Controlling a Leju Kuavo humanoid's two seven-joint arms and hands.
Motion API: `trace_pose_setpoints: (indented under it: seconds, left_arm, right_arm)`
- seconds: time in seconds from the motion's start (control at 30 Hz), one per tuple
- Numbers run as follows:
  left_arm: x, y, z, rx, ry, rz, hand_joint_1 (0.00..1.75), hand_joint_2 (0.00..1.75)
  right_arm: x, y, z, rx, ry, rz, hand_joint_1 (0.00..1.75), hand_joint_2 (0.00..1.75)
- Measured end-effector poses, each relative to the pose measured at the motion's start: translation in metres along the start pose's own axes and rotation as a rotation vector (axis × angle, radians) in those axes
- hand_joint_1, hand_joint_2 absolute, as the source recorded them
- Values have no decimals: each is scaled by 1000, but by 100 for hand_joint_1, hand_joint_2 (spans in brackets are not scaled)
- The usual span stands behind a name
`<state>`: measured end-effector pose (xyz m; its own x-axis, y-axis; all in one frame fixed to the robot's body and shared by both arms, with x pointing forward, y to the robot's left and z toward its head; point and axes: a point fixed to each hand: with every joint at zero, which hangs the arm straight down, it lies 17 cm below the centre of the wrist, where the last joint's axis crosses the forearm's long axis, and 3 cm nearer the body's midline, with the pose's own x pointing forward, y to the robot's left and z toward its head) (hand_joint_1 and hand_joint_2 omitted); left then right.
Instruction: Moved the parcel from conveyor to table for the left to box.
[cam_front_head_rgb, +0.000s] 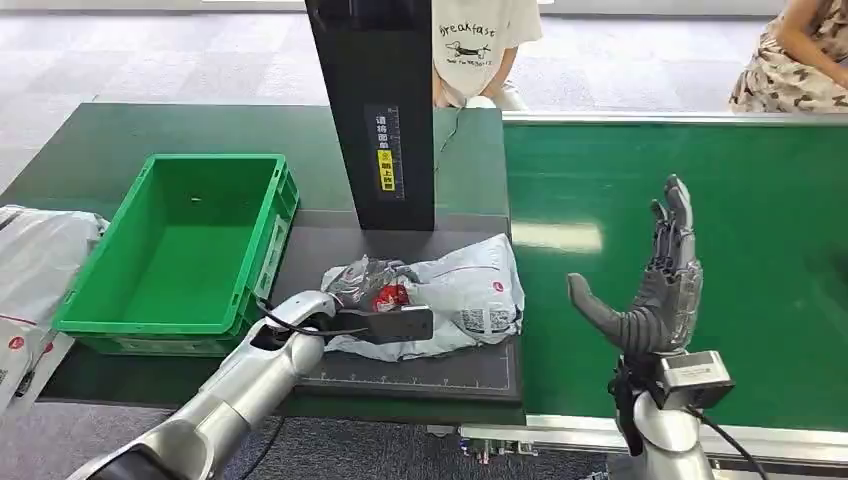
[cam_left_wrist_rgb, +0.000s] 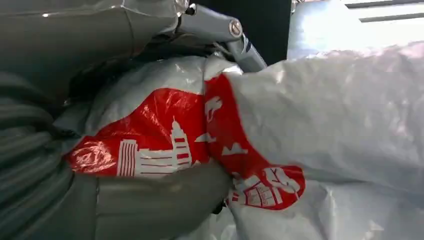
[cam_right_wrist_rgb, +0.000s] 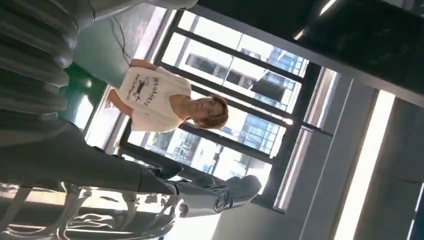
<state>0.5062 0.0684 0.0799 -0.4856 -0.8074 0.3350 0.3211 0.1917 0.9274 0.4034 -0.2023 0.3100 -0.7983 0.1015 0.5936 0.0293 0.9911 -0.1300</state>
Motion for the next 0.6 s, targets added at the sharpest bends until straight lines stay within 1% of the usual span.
trace_pose_setpoints:
  seconds: [0.07, 0.13, 0.2, 0.27, 0.33, 0.47, 0.57, 0.6]
  left_arm:
    - [2, 3, 0, 16, -11, -5, 175, 175]
    - [8, 12, -1, 67, -46, 8, 175, 175]
    - [23, 29, 4, 179, -110, 65, 175, 175]
    - [39, 60, 15, 340, -177, 98, 175, 175]
    - [44, 84, 28, 475, -193, 87, 175, 175]
    - [50, 120, 65, 707, -189, 8, 175, 175]
    - [47, 142, 95, 850, -138, -94, 175, 175]
    - [42, 152, 106, 903, -105, -141, 175, 175]
  right_arm:
    - [0, -2, 2, -6, 3, 7, 0, 175]
    - [0, -4, 3, -5, 3, 17, 0, 175]
    - [2, -8, 6, -16, 5, 26, 0, 175]
    - [4, -18, 7, -42, 4, 37, 0, 175]
    - [8, -27, 8, -65, 0, 47, 0, 175]
    - [14, -44, 9, -102, -9, 67, 0, 175]
    - [18, -49, 9, -112, -16, 80, 0, 175]
    - [19, -49, 9, -114, -18, 85, 0, 175]
